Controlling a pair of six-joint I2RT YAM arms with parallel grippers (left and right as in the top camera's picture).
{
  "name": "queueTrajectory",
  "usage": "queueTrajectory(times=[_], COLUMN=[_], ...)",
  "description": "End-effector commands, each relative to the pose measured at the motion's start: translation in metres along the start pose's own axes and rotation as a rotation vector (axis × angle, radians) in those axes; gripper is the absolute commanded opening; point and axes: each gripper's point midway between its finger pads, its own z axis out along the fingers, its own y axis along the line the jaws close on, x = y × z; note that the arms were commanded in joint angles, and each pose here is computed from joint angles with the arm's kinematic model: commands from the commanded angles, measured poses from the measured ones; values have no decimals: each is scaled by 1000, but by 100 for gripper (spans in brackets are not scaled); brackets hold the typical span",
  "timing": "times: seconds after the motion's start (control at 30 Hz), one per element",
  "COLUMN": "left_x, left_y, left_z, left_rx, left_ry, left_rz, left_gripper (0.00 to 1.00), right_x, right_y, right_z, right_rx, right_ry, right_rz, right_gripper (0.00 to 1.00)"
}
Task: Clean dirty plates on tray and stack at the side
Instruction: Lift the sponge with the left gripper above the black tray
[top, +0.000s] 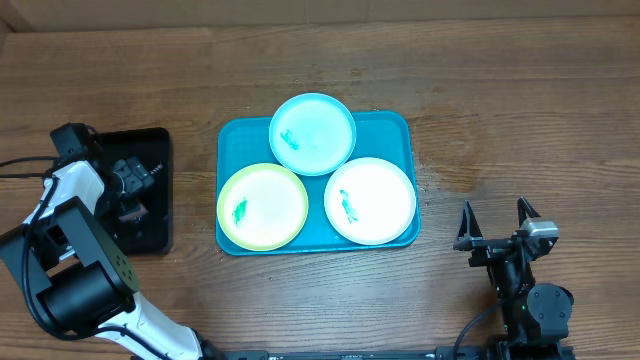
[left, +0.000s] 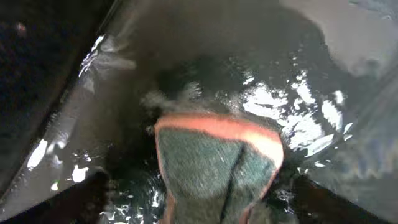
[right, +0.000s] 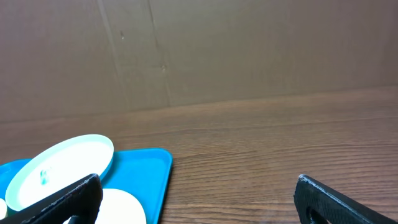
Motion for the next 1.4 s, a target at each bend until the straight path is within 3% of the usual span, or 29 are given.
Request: queueTrajectory(times=[0.0, 0.23, 0.53, 0.83, 0.97, 1.1, 1.37], left_x=[38, 28, -20, -66, -70, -62, -3], left_y=[3, 3, -3, -26, -28, -19, -11], left_z=[21, 6, -70, -195, -224, -204, -65], left_rx=[-21, -24, -15, 155, 190, 130, 62], left_ry=[127, 120, 88, -98, -177, -144, 97], left_rz=[30, 29, -7, -60, -58, -63, -67], left_gripper=[75, 4, 4, 4, 4, 4, 4], right_x=[2, 2, 2, 2, 2, 2, 2], right_y=[-1, -1, -1, -1, -1, -1, -1], right_z=[0, 0, 0, 0, 0, 0, 0], right_rx=[5, 5, 5, 5, 5, 5, 5], right_ry=[-4, -4, -4, -4, -4, -4, -4], right_rz=[4, 4, 4, 4, 4, 4, 4], right_gripper=[100, 100, 100, 100, 100, 100, 100])
